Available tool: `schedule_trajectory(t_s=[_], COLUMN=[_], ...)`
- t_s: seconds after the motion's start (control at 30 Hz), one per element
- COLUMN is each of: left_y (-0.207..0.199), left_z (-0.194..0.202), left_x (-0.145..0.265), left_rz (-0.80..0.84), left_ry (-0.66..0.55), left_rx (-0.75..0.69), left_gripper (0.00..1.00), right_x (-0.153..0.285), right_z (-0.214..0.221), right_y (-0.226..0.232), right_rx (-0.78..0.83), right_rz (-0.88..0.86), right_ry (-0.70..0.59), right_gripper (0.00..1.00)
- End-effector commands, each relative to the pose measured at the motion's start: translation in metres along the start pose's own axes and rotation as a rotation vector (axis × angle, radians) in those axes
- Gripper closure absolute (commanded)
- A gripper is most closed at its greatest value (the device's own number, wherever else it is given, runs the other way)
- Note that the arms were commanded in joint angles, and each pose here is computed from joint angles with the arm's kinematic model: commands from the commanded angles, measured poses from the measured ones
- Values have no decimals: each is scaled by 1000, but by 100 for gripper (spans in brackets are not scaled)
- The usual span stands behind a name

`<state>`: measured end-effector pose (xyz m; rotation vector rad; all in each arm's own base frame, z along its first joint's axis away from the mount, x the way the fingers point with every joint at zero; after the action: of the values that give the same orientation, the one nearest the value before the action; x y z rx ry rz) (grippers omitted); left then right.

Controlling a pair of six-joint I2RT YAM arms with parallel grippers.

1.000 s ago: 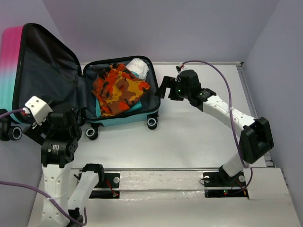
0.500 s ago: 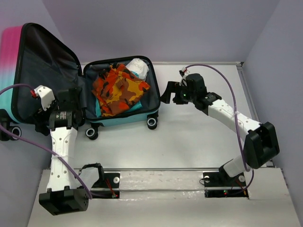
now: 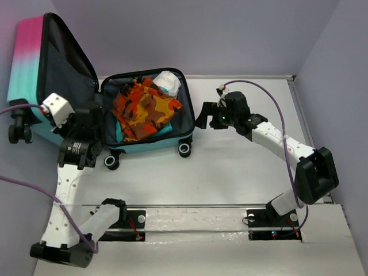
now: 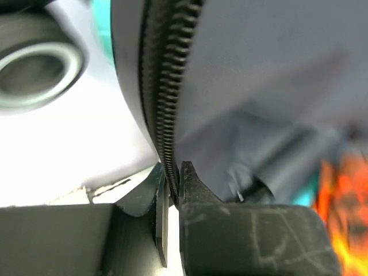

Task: Pack the luggage

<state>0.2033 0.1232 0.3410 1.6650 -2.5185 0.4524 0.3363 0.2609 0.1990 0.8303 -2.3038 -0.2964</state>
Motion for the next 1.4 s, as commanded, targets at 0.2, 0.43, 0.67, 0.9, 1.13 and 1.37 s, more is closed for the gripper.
schedule_trajectory(t_s=[0.2, 0.43, 0.67, 0.9, 1.13, 1.37], left_y=[-125, -152, -159, -178, -185, -185], left_z=[72, 115, 82, -11, -29, 21], left_x=[177, 238, 299, 296, 61, -60], left_rz=[605, 725, 970, 1265, 756, 471], left_ry=[-72, -95, 77, 295, 250, 290], left_rx=[-446, -534, -420, -10, 103, 83], left_gripper=[94, 17, 1, 1, 5, 10], right_x=[-26, 0, 25, 45, 34, 0], right_z=[0, -3, 3, 2, -43, -70], right_y=[-28, -55, -81, -97, -66, -59], right_rx=[-81, -134, -150, -147, -102, -93], right_rz=[111, 216, 331, 411, 250, 165], right_ry=[-23, -85, -126, -161, -199, -176], right_gripper=[3, 2, 10, 44, 93, 93])
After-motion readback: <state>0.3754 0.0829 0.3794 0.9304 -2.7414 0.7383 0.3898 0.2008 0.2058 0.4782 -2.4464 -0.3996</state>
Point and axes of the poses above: each gripper's point midway between its finger pads, its own x axis back along the fingers, its own y axis along the line the jaws close on, z = x × y, the point moved 2 cm from there along x, back along the fingers, and after that the axes turned 10 degrees about x, right-handed, at the moved point
